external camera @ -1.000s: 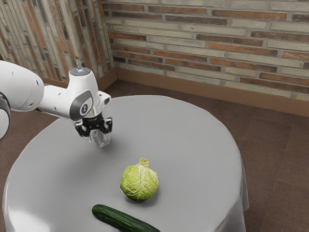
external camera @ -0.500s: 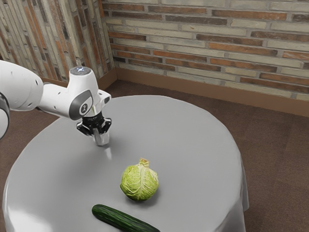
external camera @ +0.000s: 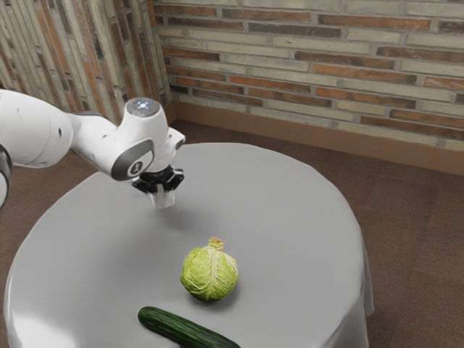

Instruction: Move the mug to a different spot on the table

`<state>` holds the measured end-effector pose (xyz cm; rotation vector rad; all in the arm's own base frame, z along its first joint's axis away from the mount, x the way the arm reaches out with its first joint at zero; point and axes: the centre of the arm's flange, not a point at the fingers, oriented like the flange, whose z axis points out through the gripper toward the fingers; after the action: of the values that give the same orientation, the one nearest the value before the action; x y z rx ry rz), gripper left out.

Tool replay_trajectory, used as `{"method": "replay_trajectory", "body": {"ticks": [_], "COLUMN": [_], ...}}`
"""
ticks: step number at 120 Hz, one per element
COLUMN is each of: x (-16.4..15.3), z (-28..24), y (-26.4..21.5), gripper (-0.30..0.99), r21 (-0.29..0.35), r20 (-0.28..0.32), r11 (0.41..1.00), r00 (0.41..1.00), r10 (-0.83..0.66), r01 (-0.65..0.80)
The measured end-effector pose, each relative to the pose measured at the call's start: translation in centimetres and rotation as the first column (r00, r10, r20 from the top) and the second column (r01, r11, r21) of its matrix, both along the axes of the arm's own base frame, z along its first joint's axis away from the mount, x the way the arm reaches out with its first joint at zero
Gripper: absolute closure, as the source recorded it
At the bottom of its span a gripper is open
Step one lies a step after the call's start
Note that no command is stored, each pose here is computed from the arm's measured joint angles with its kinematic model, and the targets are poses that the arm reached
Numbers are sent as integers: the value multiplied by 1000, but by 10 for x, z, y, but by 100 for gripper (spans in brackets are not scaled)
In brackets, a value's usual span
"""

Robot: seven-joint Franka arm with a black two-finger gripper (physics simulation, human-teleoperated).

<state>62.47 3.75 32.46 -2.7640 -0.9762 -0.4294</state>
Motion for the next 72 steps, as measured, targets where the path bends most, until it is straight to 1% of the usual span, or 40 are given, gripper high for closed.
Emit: {"method": "replay_trajectory", "body": {"ticks": [12,34,45,56,72], "x": [-2,-27,-35,-45,-58], "z": [6,-8,-10,-17,-32], "y": [-15,-43,-56,-67,-72], "gripper": [73,73,73,73,73], "r21": [-14,-38,5,52,59], "r20": [31,42,53,51,55], "r11": [1000,999,997,992,992], "r00": [1000,999,996,992,991], "r10": [3,-17,-71,-117,-118], "r01": [-3,18,71,114,115]}}
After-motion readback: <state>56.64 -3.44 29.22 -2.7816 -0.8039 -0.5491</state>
